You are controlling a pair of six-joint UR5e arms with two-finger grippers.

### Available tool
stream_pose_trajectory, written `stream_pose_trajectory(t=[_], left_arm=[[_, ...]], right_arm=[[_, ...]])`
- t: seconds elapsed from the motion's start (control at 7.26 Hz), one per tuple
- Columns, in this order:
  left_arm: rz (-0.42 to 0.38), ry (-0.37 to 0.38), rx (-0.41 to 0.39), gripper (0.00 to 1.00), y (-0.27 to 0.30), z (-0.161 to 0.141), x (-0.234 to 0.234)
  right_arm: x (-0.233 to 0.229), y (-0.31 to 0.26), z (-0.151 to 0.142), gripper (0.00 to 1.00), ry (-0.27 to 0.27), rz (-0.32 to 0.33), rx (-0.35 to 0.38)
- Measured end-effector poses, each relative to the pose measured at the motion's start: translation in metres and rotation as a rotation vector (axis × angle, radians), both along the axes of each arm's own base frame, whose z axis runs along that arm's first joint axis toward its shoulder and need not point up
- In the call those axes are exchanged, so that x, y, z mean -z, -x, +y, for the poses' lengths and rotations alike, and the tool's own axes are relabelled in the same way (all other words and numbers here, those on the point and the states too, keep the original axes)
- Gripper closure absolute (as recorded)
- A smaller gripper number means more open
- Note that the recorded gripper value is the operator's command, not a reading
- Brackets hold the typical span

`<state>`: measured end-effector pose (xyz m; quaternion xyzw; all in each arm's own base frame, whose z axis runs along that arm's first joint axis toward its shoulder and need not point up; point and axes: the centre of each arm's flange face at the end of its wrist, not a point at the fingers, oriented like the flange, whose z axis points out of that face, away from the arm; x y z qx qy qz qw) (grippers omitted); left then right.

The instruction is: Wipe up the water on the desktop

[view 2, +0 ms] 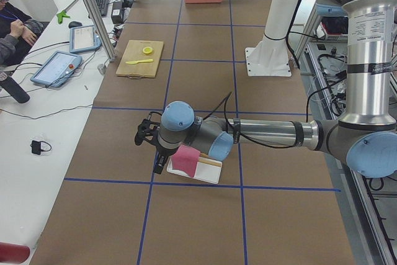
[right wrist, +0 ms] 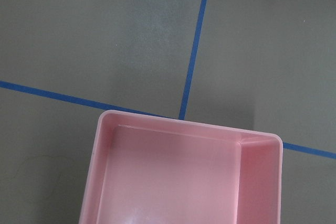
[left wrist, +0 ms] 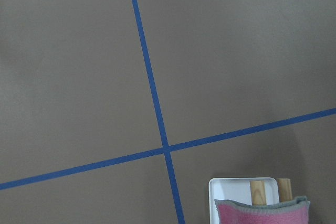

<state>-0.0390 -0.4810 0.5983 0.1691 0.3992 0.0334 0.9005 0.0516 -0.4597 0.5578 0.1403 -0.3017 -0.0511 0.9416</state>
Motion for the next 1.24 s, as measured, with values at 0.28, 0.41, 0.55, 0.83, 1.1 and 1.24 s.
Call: stream_pose_trajectory(t=[0.28,0.41,0.55,0.83,1.1,1.24], left_arm=[[0.027,0.03,-0.011,0.1,-0.035,-0.002,-0.005],[0.034,0.024,-0.023,0.2,-0.046,-0.002,-0.014],[0.039,0.013,-0.037,0.25,-0.055,-0.001,-0.022],[0.046,0.0,-0.065,0.31,-0.069,0.0,-0.025],[0.05,-0.014,-0.086,0.37,-0.079,0.001,-0.025],[0.051,-0.014,-0.091,0.38,-0.081,0.002,-0.026]], right_arm=[[-0.001,0.0,0.0,0.0,0.002,-0.001,0.0],[-0.001,0.0,0.001,0.0,0.003,-0.001,0.0],[-0.002,0.0,0.001,0.0,0.004,-0.001,0.0],[-0.002,0.0,0.002,0.0,0.006,-0.001,-0.001],[-0.003,0.0,0.003,0.0,0.007,-0.001,-0.001],[-0.004,0.0,0.003,0.0,0.008,0.0,-0.001]])
